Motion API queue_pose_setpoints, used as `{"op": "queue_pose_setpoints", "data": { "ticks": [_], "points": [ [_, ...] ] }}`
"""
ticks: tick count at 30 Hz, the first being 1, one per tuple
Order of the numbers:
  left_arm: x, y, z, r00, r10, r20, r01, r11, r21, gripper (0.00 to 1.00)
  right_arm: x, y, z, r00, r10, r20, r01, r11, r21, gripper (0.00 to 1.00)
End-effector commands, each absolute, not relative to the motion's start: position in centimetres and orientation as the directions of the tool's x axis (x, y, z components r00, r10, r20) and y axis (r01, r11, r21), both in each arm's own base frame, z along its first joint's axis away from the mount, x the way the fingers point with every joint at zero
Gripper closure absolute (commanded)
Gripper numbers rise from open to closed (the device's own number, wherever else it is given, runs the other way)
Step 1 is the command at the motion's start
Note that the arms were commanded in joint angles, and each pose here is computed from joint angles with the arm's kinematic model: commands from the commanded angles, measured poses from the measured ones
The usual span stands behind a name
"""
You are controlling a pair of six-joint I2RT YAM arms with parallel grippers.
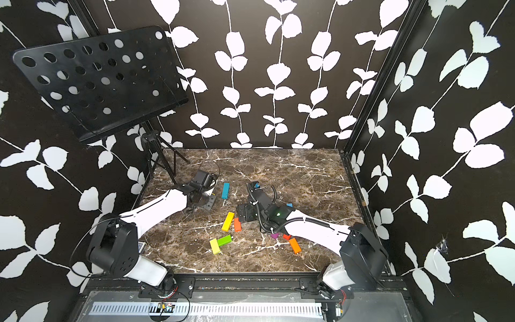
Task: Assemble the letter t with building blocks
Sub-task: Assemble the building block at the center of the board.
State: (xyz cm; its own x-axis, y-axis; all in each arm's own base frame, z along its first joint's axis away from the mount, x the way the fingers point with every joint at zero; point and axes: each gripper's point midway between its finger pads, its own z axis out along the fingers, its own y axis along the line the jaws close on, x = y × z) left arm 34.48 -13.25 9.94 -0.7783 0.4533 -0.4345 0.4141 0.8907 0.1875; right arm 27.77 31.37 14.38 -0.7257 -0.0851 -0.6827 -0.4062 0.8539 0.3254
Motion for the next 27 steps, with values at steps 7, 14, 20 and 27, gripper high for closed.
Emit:
{"op": "queue_pose_setpoints", "data": {
  "ticks": [7, 14, 20, 27],
  "points": [
    [38.8, -13.9, 10.7, -0.683, 0.574, -0.452, 0.602, 0.793, 0.098, 1.00, 29.5, 30.7, 14.2, -0.733, -0.099, -0.673, -0.407, 0.857, 0.317, 0.01],
    [39.6, -14.3, 10.8, -0.486, 0.748, -0.453, 0.766, 0.613, 0.191, 1.00, 29.9, 30.0, 14.6, -0.724, -0.093, -0.684, -0.408, 0.857, 0.315, 0.01],
    [40.5, -14.8, 10.8, -0.253, 0.851, -0.459, 0.842, 0.428, 0.328, 1.00, 30.0, 30.3, 15.2, -0.714, -0.091, -0.694, -0.423, 0.846, 0.324, 0.01],
    [40.3, -15.3, 10.3, -0.151, 0.857, -0.493, 0.923, 0.301, 0.240, 1.00, 29.8, 29.7, 15.0, -0.714, -0.093, -0.694, -0.420, 0.850, 0.318, 0.01]
  ]
}}
